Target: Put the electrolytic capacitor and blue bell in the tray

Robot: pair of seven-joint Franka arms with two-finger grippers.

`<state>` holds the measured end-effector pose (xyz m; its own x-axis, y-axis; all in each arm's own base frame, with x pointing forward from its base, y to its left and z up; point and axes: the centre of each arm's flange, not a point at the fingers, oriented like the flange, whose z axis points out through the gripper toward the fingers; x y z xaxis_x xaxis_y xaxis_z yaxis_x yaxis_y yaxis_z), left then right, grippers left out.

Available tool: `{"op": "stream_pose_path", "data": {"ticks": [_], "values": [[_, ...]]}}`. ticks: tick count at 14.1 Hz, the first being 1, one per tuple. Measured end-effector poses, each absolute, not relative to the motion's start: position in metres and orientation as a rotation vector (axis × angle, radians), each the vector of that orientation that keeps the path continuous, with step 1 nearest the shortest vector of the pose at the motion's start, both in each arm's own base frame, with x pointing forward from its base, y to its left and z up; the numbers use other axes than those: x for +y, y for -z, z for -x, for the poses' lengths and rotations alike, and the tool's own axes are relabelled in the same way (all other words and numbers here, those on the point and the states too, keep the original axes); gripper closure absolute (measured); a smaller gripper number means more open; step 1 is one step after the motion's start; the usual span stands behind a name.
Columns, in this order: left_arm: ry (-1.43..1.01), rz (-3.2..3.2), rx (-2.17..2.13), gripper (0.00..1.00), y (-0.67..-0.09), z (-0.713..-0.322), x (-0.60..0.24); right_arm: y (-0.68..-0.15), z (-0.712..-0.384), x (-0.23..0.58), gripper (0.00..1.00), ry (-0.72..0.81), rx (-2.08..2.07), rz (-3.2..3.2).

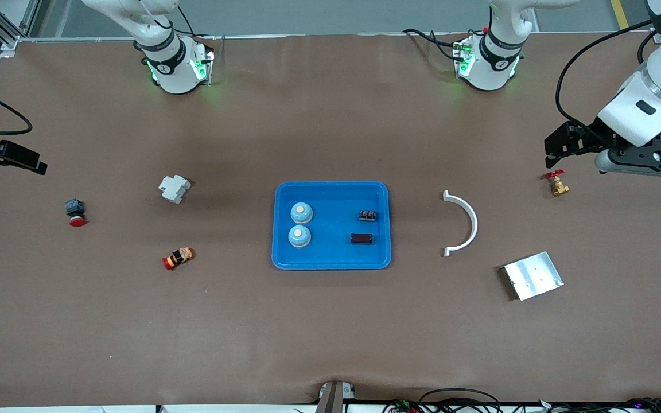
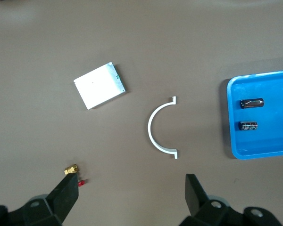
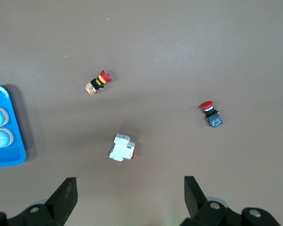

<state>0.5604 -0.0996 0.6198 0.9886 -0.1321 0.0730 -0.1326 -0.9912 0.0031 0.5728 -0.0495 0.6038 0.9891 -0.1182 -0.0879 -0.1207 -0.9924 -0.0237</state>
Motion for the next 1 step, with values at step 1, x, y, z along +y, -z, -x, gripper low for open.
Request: {"op": "stream_pose_path", "data": {"ticks": [1], "values": [[-0.114, -3.125, -0.207, 0.0, -0.6198, -0.5604, -0.0994, -0.6038, -0.5728, -0.0495, 0.0, -0.135, 0.186, 3.104]]}}
